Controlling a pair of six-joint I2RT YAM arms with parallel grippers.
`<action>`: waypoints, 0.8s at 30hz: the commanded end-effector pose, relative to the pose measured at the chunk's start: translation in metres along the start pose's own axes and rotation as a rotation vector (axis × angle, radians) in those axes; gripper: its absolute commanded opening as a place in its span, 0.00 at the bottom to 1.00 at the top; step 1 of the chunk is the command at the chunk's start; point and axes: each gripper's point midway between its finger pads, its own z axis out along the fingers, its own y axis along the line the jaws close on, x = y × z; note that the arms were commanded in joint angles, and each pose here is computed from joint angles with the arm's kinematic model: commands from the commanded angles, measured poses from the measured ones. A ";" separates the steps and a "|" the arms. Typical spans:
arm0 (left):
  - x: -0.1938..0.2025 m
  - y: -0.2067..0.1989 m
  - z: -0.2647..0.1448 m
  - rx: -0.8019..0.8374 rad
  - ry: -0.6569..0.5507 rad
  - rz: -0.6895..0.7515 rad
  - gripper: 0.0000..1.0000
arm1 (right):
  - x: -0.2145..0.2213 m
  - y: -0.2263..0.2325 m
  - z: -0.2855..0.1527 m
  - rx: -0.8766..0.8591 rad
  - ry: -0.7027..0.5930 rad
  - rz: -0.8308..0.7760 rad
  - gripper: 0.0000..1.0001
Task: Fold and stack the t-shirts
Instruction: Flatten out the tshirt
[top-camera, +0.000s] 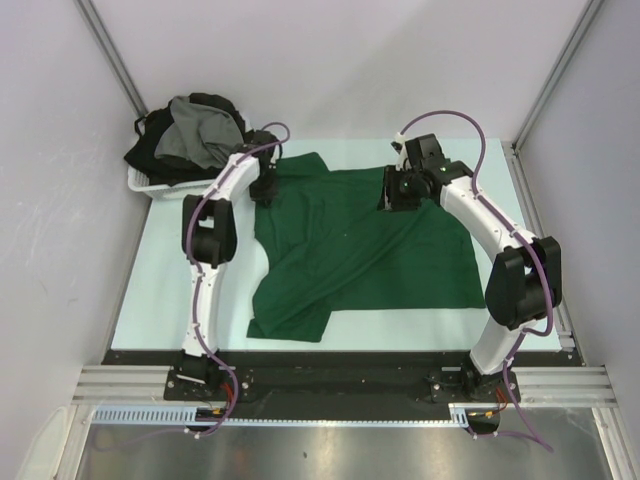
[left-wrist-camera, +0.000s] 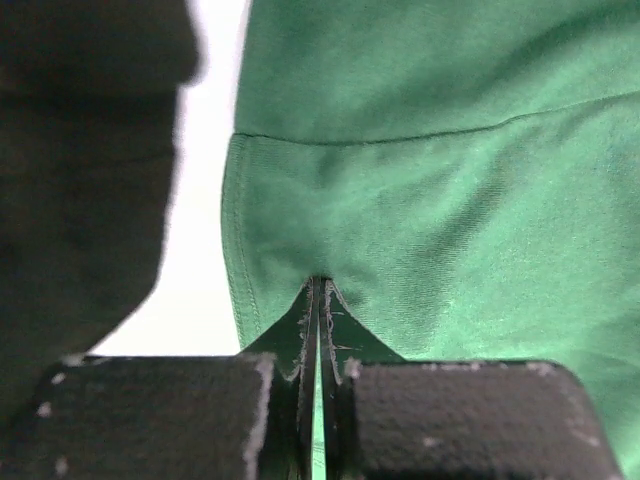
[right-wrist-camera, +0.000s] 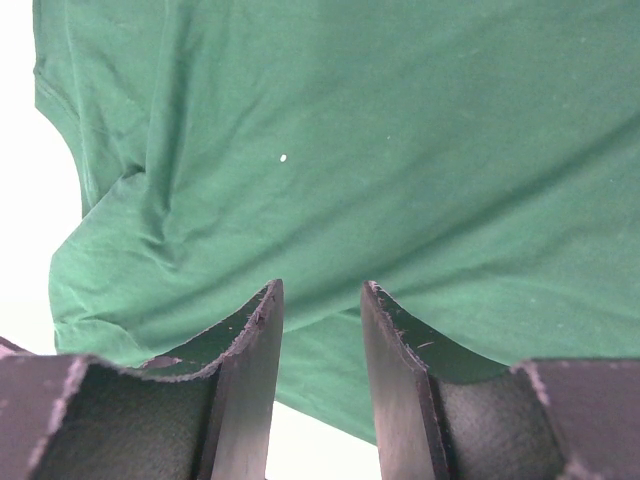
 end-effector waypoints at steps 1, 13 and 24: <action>0.028 -0.015 -0.003 -0.063 0.045 0.130 0.00 | -0.023 0.013 -0.012 -0.031 -0.088 -0.006 0.42; 0.022 -0.030 0.007 -0.076 0.031 0.165 0.00 | -0.031 0.020 -0.020 -0.079 -0.117 -0.013 0.42; -0.013 -0.035 0.027 -0.048 -0.058 0.135 0.00 | -0.035 0.031 -0.027 -0.107 -0.140 -0.026 0.42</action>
